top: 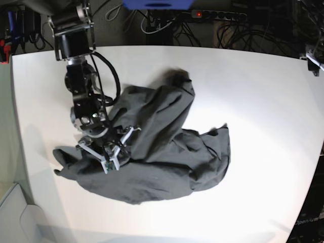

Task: Layout the t-shirt on the table in an organized manner, then fold the t-shirt properly
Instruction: 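Move the right gripper to the t-shirt edge and grasp the fabric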

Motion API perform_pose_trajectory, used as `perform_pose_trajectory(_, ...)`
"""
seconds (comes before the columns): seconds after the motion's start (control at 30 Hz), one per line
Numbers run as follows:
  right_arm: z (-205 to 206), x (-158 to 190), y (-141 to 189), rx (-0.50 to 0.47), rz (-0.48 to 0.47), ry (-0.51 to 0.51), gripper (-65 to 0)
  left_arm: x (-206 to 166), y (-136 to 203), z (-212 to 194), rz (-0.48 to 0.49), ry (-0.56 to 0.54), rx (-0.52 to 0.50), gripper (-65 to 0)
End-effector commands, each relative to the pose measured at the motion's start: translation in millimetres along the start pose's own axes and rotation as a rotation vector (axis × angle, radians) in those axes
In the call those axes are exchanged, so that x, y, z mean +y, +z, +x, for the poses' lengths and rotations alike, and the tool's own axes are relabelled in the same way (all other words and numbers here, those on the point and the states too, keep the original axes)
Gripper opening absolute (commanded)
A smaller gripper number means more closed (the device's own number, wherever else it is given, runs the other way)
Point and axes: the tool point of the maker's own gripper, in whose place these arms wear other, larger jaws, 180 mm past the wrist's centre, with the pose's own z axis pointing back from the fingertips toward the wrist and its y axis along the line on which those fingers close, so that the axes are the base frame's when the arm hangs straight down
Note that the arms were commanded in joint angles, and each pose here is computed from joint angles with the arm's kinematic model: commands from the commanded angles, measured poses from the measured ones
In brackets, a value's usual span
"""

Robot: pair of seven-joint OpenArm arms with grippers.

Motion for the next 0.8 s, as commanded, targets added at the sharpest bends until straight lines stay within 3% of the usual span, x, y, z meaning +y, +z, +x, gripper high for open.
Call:
perform_pose_trajectory(0.0,26.2,0.2,-0.3,-0.077,0.002,-0.007,-49.8,6.1,3.7,8.4,0.021,-0.004,-0.030,-20.8)
perform_pose_trajectory(0.77,53.2,28.8,-7.2,-0.132,0.060,0.042,-49.8,5.4,2.2,15.8,0.024,0.010,-0.046,-20.9)
